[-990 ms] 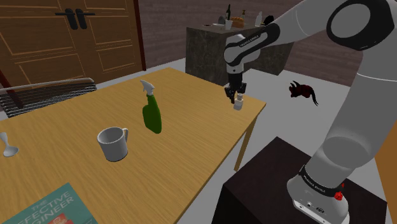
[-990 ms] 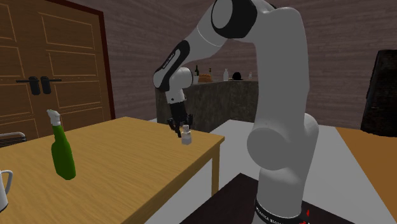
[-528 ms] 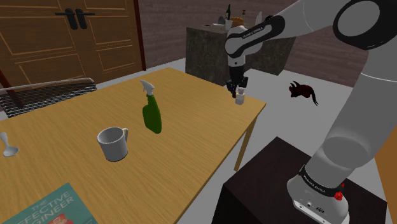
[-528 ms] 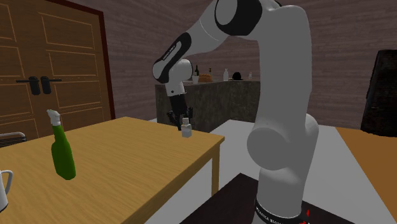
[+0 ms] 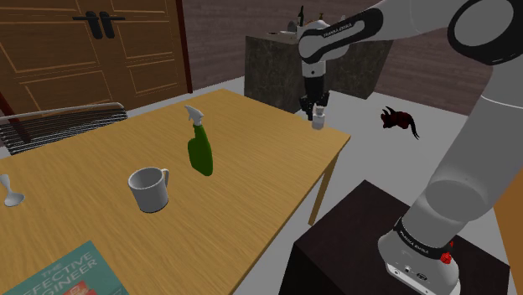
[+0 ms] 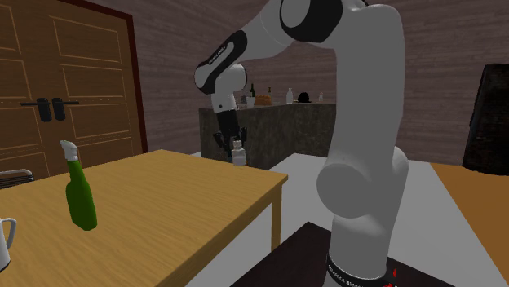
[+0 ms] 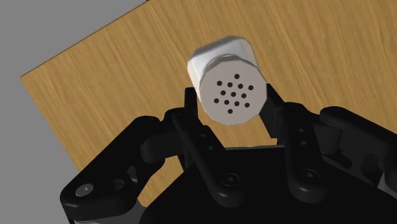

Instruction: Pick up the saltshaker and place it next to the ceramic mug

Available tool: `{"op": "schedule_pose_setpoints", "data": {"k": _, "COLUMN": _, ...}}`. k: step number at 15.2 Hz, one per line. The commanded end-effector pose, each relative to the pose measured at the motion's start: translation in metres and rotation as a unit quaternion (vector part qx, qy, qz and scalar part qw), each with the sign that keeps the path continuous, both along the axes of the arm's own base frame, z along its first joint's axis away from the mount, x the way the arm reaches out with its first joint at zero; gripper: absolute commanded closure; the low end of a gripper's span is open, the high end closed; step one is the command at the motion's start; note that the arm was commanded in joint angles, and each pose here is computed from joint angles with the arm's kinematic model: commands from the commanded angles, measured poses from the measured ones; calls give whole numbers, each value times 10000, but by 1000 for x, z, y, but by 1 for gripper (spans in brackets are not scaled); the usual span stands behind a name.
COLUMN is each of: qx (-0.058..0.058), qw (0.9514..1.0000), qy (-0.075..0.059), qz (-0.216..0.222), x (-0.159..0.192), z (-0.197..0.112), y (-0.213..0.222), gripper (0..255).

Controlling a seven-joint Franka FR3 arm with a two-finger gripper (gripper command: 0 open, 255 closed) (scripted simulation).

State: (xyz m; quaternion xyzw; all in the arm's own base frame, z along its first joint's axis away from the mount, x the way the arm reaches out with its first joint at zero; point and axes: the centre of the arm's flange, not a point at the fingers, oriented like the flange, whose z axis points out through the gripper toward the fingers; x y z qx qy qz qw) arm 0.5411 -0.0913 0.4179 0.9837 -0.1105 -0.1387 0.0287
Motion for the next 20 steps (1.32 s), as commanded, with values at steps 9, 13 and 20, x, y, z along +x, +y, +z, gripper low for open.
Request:
{"op": "schedule_pose_setpoints", "data": {"k": 9, "qx": 0, "qw": 10000, "qy": 2, "qz": 1, "x": 0, "z": 53, "y": -1, "gripper": 255}}
{"op": "schedule_pose_setpoints", "data": {"k": 13, "qx": 0, "qw": 10000, "qy": 2, "qz": 1, "x": 0, "z": 74, "y": -1, "gripper": 255}}
{"op": "schedule_pose_setpoints", "data": {"k": 20, "qx": 0, "qw": 10000, "qy": 2, "qz": 1, "x": -1, "z": 79, "y": 78, "gripper": 255}}
